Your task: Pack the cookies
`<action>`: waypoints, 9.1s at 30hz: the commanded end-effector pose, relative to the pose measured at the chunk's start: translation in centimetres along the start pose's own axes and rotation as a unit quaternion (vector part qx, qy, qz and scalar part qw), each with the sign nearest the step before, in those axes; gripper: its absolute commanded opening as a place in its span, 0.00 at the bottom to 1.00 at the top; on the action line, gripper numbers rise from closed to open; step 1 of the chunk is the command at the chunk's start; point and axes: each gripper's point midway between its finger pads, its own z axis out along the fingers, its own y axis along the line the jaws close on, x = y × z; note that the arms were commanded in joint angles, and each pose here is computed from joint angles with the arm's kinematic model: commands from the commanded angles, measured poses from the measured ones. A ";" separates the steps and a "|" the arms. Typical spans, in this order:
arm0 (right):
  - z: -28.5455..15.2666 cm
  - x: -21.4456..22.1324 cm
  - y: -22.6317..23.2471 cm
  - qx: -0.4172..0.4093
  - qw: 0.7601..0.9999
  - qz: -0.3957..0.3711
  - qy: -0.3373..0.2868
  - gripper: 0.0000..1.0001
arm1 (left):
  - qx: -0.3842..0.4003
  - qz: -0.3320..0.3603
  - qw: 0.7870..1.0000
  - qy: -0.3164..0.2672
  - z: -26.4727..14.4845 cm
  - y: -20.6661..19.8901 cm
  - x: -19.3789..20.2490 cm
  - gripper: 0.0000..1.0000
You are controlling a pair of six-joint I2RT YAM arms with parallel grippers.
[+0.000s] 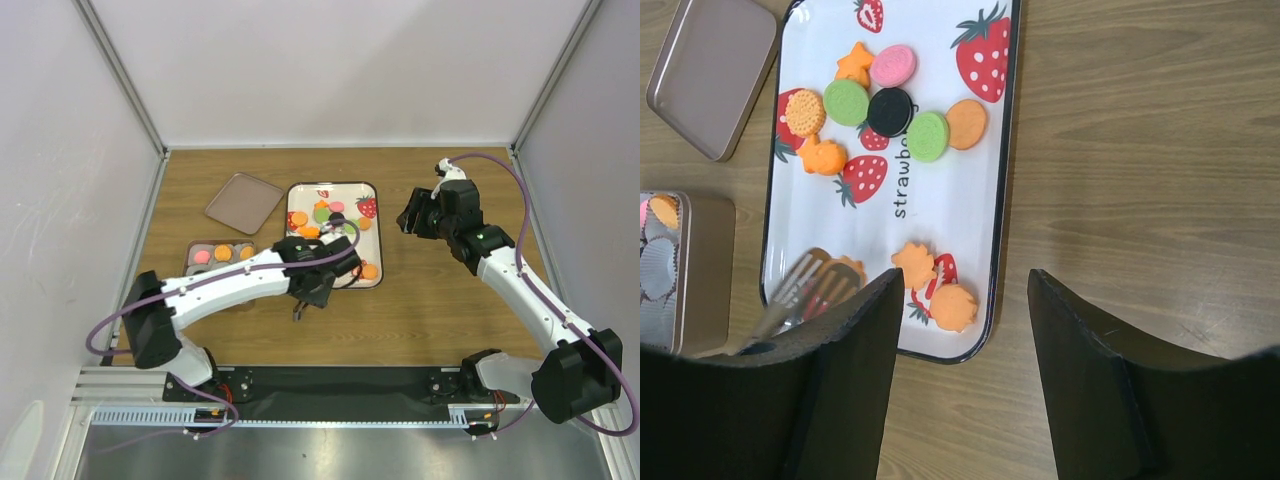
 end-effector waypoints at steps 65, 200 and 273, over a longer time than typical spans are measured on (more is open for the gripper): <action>-0.5 -0.3 2.1 -0.050 0.999 -0.007 -0.001 0.59 | -0.054 -0.360 0.931 -0.005 -2.1 18.8 9.7 0.55; -0.3 -0.4 1.7 -0.039 0.999 -0.010 -0.002 0.58 | -0.041 -0.250 0.967 0.011 -1.6 14.8 10.5 0.32; -1.0 -1.3 0.9 -0.022 0.999 -0.007 -0.022 0.59 | 0.044 0.065 0.997 -0.014 1.4 -6.9 -3.3 0.51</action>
